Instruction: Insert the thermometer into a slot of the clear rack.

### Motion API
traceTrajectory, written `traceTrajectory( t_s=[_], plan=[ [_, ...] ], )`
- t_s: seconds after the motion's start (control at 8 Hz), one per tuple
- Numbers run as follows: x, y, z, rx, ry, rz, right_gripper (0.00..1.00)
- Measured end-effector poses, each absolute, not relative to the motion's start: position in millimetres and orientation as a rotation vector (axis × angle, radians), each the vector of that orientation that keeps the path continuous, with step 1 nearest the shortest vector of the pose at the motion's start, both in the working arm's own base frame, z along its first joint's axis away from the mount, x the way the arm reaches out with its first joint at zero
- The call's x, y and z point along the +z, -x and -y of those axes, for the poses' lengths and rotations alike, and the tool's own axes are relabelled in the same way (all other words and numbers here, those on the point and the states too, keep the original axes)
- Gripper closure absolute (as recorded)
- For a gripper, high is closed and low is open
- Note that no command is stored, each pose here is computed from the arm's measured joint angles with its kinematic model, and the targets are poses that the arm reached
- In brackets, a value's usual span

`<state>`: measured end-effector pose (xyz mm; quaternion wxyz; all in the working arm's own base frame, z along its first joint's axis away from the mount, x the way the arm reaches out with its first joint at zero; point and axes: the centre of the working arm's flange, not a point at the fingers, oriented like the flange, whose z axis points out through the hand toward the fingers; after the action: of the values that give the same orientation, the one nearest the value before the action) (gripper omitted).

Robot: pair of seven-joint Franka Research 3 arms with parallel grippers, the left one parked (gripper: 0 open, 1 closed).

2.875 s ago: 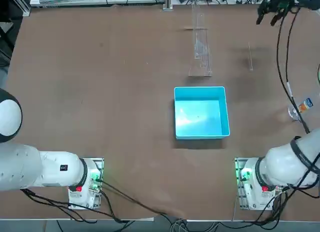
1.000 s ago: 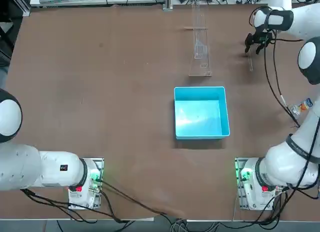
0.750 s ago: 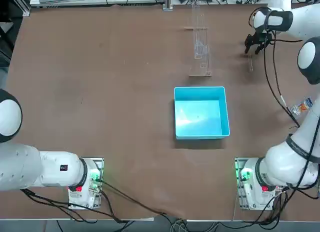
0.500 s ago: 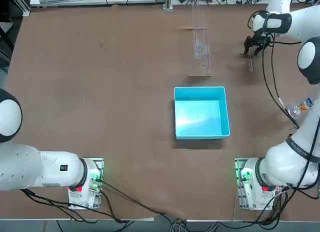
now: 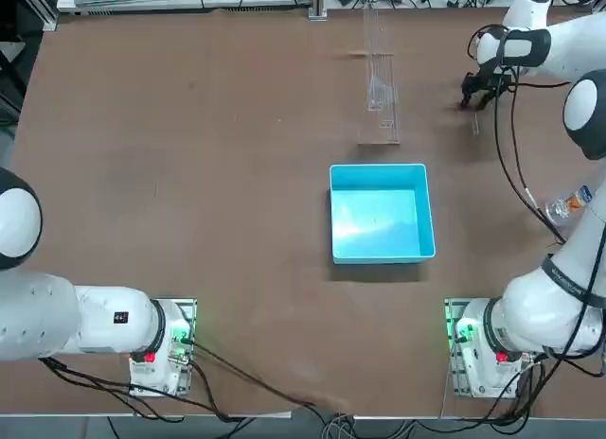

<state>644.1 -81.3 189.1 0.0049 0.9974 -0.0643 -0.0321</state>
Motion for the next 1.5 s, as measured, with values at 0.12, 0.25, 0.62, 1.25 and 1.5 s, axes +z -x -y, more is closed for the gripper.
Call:
traceTrajectory(
  t_s=[0.12,0.25,0.62,1.25,1.5],
  plan=[
    [189,-644,81,-0.100,-3.124,0.201,0.42],
    [190,-644,81,-0.097,-3.124,0.200,0.51],
    [193,-645,80,-0.092,-3.124,0.197,0.74],
    [207,-648,70,-0.106,-3.130,0.176,0.78],
    [241,-652,58,-0.099,-3.137,0.144,0.78]
  ],
)
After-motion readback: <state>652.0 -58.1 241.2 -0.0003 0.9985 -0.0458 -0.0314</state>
